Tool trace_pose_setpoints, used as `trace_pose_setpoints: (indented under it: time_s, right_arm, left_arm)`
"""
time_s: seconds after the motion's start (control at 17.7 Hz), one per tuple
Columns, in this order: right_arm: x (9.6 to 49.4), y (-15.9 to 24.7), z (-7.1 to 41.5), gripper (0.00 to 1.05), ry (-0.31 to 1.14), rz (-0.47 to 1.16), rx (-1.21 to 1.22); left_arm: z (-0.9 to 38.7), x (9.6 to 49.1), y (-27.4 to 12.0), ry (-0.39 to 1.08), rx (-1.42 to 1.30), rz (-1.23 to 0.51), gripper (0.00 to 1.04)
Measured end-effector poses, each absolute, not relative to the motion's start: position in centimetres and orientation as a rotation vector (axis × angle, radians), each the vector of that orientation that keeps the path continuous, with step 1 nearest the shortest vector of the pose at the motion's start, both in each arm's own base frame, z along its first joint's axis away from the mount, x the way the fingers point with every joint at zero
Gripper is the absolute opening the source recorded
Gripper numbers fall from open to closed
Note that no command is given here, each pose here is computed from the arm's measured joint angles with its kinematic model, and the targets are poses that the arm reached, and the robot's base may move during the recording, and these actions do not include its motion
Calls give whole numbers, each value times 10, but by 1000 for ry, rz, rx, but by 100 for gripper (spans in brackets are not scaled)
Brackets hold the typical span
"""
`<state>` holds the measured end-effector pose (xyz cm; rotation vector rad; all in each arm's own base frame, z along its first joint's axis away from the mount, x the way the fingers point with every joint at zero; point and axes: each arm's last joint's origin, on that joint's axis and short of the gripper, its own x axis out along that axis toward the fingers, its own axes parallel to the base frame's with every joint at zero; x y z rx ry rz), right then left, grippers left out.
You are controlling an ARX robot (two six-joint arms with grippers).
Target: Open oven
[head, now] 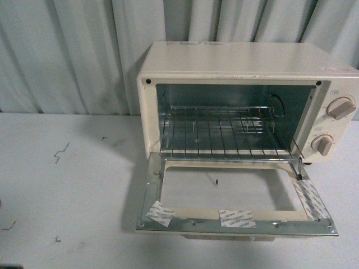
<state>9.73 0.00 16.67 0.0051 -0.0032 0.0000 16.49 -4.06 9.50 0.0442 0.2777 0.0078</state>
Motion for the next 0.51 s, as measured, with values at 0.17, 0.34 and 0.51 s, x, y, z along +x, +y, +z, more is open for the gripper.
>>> trace_pose_setpoints:
  time_s: [0.17,0.34,0.51]
  right_arm:
    - [97,0,167,98,-4,0,5]
    - [97,0,167,98,-4,0,5]
    - [97,0,167,98,-4,0,5]
  left_arm:
    - [107,166,-38,201,25,8,2]
    - [126,165,-33,79,-3,9,2]
    - [152,154,-23,-23,-22,1,2]
